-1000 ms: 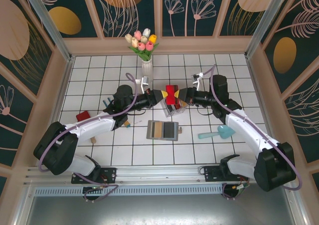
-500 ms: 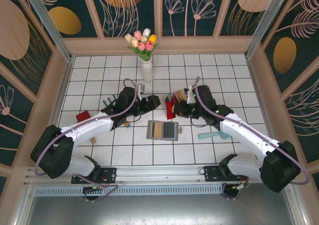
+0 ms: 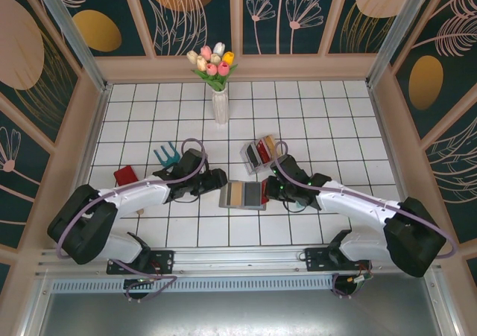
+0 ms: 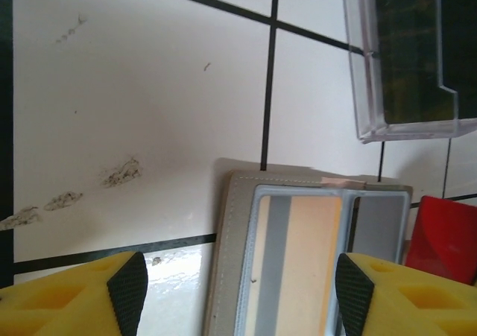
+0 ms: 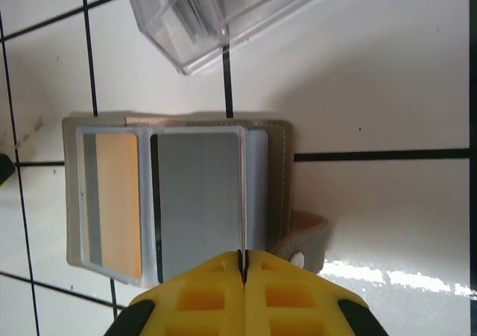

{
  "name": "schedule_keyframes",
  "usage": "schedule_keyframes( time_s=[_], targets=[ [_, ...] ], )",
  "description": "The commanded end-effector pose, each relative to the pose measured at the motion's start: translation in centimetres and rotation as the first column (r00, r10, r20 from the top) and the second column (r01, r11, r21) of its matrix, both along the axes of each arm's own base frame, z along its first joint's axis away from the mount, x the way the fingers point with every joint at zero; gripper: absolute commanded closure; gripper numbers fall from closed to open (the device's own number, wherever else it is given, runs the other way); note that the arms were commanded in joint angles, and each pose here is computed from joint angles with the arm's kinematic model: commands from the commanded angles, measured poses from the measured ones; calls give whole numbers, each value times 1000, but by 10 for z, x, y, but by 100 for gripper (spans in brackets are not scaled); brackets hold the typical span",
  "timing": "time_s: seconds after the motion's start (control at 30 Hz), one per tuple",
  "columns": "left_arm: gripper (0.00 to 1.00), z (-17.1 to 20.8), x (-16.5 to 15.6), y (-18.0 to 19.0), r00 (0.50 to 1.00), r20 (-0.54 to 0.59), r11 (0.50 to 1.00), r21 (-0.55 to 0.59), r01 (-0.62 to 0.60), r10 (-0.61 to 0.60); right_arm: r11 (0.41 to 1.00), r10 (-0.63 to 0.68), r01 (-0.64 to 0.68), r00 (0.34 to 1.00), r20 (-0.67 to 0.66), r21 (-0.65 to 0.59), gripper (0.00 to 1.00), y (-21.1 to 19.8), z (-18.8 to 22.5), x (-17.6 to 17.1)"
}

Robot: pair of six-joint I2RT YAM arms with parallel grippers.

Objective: Put the credit cards into the card holder
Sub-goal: Flip over the card slot in the card holder.

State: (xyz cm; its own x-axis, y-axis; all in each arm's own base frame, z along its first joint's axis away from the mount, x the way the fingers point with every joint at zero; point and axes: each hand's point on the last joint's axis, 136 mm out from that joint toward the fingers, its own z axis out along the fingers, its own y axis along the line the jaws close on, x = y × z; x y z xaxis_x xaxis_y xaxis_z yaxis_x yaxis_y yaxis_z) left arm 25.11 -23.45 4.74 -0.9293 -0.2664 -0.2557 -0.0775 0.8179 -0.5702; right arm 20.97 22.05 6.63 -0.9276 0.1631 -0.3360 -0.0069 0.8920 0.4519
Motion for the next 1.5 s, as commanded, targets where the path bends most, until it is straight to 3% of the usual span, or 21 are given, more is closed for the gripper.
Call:
schedule_keyframes(
  time_s=[0.0,0.43,0.67,0.83,1.27,1.47],
  targets=[
    [32,-11,-7,-2,999,-25,999,13,44,-44,999,-28,28,999,20,-14,98,-1,-4,6],
    [46,-30,-16,-17,992,-77,995,13,98,-97,997,-50,51,999,11,-66,98,-7,-11,8],
    [54,-39,-17,-11,993,-81,993,77,94,-88,999,-25,26,999,24,-39,98,-7,-9,7],
    [56,-40,-21,-21,989,-89,992,30,124,-120,999,-18,17,999,-27,-31,98,-2,-26,0],
    [64,-42,-24,-29,988,-95,993,2,122,-121,967,-40,26,998,49,254,97,26,21,12],
    [65,-43,-26,-29,988,-97,992,1,124,-123,968,-47,28,996,71,249,96,23,34,14]
  ],
)
